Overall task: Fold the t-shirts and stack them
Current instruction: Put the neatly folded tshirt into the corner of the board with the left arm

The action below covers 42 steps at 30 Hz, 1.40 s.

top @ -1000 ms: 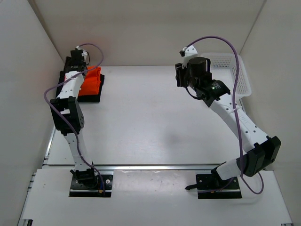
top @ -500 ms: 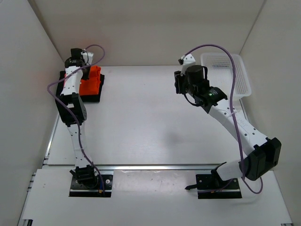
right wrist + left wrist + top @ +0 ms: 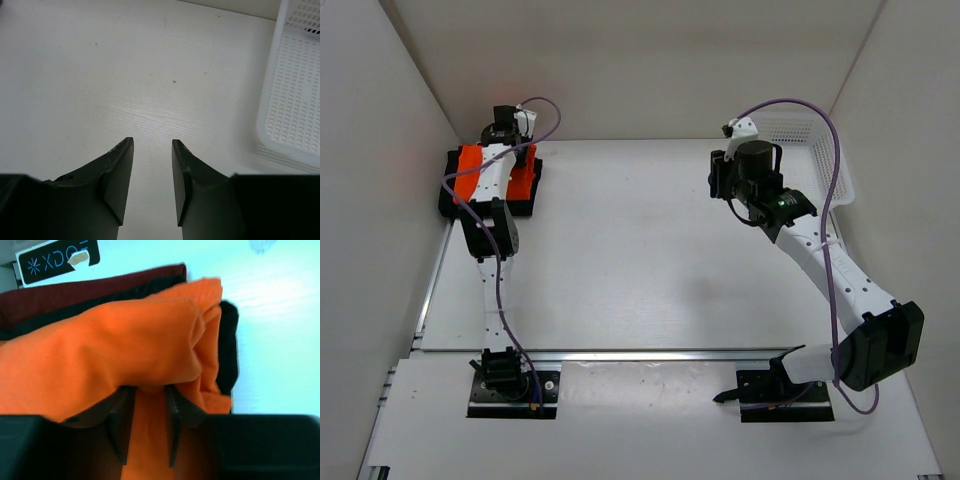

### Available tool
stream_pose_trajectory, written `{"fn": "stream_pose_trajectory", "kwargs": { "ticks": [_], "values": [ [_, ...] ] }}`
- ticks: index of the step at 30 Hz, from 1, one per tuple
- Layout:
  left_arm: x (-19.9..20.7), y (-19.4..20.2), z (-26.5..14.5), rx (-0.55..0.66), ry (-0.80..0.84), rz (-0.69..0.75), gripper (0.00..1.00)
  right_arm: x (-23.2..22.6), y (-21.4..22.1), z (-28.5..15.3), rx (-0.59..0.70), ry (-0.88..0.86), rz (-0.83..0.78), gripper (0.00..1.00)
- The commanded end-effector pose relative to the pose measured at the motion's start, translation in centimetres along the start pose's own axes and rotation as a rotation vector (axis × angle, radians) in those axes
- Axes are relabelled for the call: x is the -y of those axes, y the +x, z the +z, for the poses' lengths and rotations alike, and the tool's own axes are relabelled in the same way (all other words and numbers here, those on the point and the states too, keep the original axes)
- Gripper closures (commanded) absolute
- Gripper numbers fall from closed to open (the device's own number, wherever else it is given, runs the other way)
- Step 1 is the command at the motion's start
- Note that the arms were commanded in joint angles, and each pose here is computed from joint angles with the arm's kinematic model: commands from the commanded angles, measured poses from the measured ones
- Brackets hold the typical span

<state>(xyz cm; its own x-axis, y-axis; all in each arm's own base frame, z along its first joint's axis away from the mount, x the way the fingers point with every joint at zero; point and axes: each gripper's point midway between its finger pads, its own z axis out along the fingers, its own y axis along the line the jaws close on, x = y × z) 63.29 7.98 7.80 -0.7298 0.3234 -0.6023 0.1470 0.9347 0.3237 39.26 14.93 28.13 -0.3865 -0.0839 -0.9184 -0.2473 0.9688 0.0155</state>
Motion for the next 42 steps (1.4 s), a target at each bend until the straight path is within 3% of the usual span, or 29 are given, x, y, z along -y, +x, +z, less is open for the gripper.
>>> {"fn": "stream_pose_trajectory", "kwargs": {
  "ticks": [1, 4, 7, 9, 14, 15, 16, 18, 19, 20, 21, 22, 25, 28, 29, 30, 37, 42],
  "values": [
    [-0.2, -3.6, -0.8, 0.107, -0.049, -0.041, 0.57, -0.1, -1.7, -0.1, 0.061, -0.015, 0.022, 0.66],
    [0.3, -4.9, -2.0, 0.142, 0.007, -0.104, 0.49, -0.3, -1.2, 0.2, 0.048, -0.014, 0.019, 0.65],
    [-0.4, -8.0, -5.4, 0.236, 0.033, -0.165, 0.27, -0.9, -1.3, 0.0, 0.043, -0.025, 0.016, 0.65],
    [-0.7, -9.7, -7.4, 0.289, 0.031, -0.175, 0.19, -1.2, -2.0, -0.6, 0.060, -0.035, 0.017, 0.65],
    [-0.5, -12.3, -13.7, 0.362, 0.002, -0.144, 0.16, -1.6, -2.6, -1.6, 0.055, -0.037, 0.023, 0.63],
    [3.0, -13.7, -16.4, 0.387, 0.045, -0.093, 0.15, -0.9, -2.4, -1.8, 0.029, -0.006, 0.039, 0.63],
    [4.3, -12.6, -17.9, 0.347, 0.063, -0.047, 0.14, 0.0, -1.3, -2.2, -0.032, 0.018, 0.043, 0.63],
    [11.4, -11.3, -21.6, 0.296, 0.136, 0.102, 0.14, 0.9, 0.3, -3.0, -0.125, 0.035, 0.119, 0.63],
    [15.3, -9.3, -23.6, 0.254, 0.186, 0.204, 0.14, 1.6, 1.0, -4.0, -0.171, 0.049, 0.134, 0.63],
    [17.8, -5.6, -23.1, 0.163, 0.225, 0.270, 0.14, 1.5, 1.7, -4.6, -0.201, 0.050, 0.147, 0.63],
    [20.3, -5.4, -26.6, 0.205, 0.274, 0.320, 0.14, 1.7, 2.8, -5.4, -0.251, 0.071, 0.144, 0.63],
    [23.6, -2.4, -28.5, 0.177, 0.369, 0.375, 0.13, 1.4, 3.8, -6.6, -0.293, 0.075, 0.133, 0.62],
    [28.2, 3.1, -32.9, 0.159, 0.529, 0.470, 0.13, 0.8, 7.0, -9.2, -0.431, 0.067, 0.205, 0.55],
    [30.2, 8.5, -34.7, 0.058, 0.665, 0.513, 0.13, 1.1, 10.7, -11.9, -0.560, 0.086, 0.286, 0.38],
    [29.9, 10.1, -35.2, 0.035, 0.685, 0.514, 0.14, 1.0, 10.8, -12.6, -0.557, 0.080, 0.301, 0.27],
    [30.3, 11.2, -35.3, 0.013, 0.709, 0.525, 0.14, 1.0, 12.2, -13.5, -0.601, 0.096, 0.313, 0.01],
    [30.1, 21.5, -37.5, -0.082, 0.736, 0.732, 0.13, 0.4, 17.4, -18.8, -0.712, 0.040, 0.512, 0.01],
    [28.3, 24.9, -37.8, -0.126, 0.765, 0.675, 0.12, 1.1, 19.2, -21.5, -0.686, 0.023, 0.631, 0.01]
  ]
}}
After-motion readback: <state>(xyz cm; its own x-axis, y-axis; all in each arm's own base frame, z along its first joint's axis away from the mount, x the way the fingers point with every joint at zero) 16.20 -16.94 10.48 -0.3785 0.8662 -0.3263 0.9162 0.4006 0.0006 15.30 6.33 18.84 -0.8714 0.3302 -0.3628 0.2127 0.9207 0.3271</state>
